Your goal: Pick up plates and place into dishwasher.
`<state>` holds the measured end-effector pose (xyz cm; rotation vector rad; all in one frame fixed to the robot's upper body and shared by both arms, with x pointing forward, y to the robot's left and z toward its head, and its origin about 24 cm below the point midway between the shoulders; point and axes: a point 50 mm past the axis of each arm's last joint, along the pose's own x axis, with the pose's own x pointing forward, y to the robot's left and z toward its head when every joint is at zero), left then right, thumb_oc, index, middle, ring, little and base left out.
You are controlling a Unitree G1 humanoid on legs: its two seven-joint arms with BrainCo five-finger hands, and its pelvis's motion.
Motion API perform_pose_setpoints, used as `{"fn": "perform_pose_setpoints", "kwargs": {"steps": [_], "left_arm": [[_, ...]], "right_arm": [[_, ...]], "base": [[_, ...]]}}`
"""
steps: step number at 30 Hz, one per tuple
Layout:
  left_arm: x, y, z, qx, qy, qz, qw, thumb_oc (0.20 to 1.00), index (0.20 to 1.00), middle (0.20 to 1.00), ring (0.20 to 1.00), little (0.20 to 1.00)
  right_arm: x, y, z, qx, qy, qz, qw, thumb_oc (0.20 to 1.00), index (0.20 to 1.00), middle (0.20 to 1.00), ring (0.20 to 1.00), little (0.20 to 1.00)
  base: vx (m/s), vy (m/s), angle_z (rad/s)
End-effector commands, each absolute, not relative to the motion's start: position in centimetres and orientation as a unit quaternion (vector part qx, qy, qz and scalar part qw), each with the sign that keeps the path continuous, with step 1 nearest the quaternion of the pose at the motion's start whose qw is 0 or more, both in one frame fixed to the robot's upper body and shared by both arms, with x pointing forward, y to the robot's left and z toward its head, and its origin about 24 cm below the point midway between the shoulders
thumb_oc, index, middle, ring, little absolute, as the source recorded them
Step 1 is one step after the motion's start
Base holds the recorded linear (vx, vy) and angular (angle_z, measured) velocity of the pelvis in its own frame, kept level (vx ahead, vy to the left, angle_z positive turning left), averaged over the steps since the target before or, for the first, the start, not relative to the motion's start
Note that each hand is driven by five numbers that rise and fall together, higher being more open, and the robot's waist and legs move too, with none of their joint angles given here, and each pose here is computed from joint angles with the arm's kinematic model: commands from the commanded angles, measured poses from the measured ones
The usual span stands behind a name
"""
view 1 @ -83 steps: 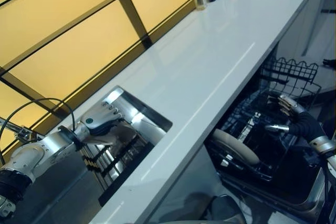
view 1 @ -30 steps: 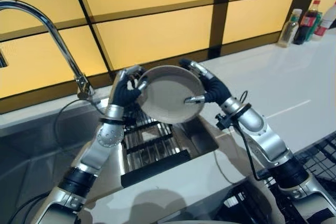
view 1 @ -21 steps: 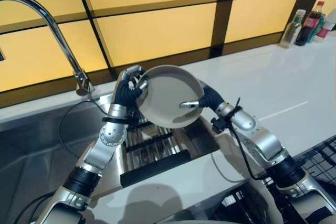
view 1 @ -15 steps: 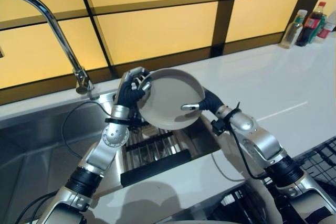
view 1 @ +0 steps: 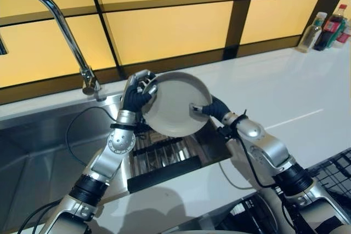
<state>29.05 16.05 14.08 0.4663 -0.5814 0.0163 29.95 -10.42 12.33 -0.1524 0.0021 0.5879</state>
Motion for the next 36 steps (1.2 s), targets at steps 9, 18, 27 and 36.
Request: {"fn": "perform_pose_setpoints", "kwargs": {"steps": [9,18,27,36], "left_arm": [[29.8,15.7,16.6,0.187,-0.33,0.006,0.925,0.2,0.2,0.2,0.2,0.2],[30.5,15.5,16.3,0.184,-0.294,-0.008,0.938,1.0,1.0,1.0,1.0,1.0],[30.5,16.5,16.3,0.146,-0.281,0.024,0.948,1.0,1.0,1.0,1.0,1.0],[30.3,17.3,15.2,0.107,-0.251,0.025,0.962,1.0,1.0,1.0,1.0,1.0]], "right_arm": [[30.2,-9.5,15.0,-0.041,-0.079,0.291,0.952,0.2,0.2,0.2,0.2,0.2],[30.7,-9.7,16.5,-0.061,-0.113,0.279,0.952,0.2,0.2,0.2,0.2,0.2],[31.3,-11.6,18.5,-0.113,-0.152,0.229,0.955,0.2,0.2,0.2,0.2,0.2],[31.4,-14.9,20.3,-0.168,-0.196,0.147,0.955,0.2,0.2,0.2,0.2,0.2]], "base": [[-0.03,-0.001,0.0],[-0.06,0.001,0.0],[-0.04,0.003,0.0],[-0.01,0.0,-0.02]]}}
